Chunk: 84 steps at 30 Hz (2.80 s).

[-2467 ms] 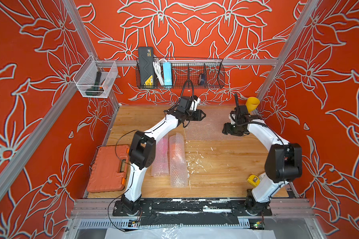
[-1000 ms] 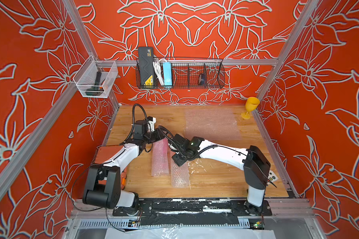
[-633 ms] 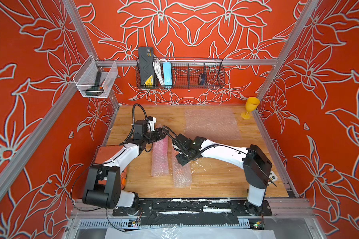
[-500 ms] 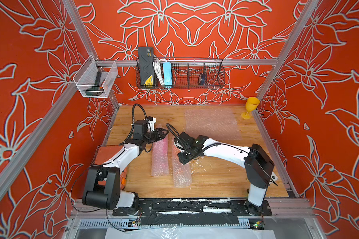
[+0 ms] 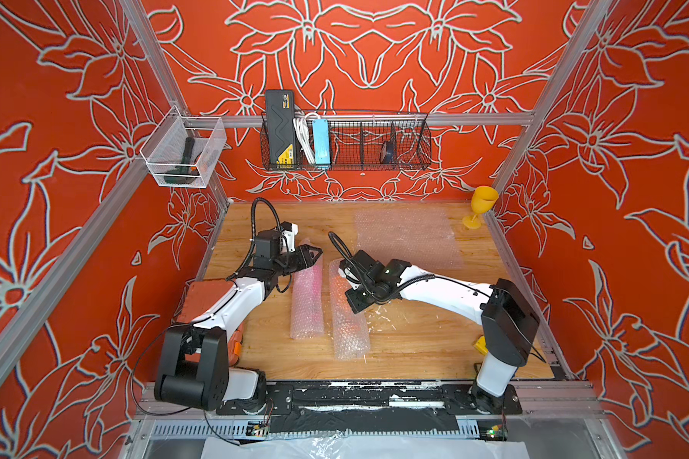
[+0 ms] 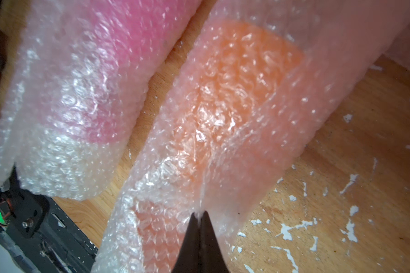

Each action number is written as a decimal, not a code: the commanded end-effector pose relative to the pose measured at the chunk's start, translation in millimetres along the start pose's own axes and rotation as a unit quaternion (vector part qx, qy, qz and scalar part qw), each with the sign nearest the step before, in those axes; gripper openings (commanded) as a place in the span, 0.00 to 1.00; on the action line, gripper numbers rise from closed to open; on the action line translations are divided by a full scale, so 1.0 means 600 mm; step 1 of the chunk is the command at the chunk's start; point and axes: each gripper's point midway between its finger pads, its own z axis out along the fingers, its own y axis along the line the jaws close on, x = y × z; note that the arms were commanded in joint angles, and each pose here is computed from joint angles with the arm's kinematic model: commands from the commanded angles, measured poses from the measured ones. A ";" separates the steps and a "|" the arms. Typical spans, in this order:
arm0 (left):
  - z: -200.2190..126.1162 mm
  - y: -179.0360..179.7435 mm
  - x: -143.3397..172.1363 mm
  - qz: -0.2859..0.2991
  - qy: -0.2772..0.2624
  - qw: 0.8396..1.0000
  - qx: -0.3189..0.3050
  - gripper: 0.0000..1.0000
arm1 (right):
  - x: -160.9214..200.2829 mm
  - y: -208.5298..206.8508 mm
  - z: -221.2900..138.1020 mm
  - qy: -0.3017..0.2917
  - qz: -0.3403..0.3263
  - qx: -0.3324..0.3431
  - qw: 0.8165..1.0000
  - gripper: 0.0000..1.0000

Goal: Unpack wine glasses from bubble wrap
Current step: Unwrap the bubble wrap at the center of the board.

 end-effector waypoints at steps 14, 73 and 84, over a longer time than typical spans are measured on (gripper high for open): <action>0.019 -0.004 0.023 0.000 0.022 1.000 0.016 0.42 | 0.048 -0.063 -0.059 -0.034 0.044 0.041 0.998 0.00; 0.216 -0.249 0.366 0.146 0.271 0.944 0.116 0.27 | 0.172 -0.259 -0.142 -0.095 0.194 0.121 0.969 0.00; 0.203 -0.251 0.351 0.142 0.255 0.949 0.120 0.11 | 0.171 -0.268 -0.147 -0.098 0.200 0.119 0.967 0.00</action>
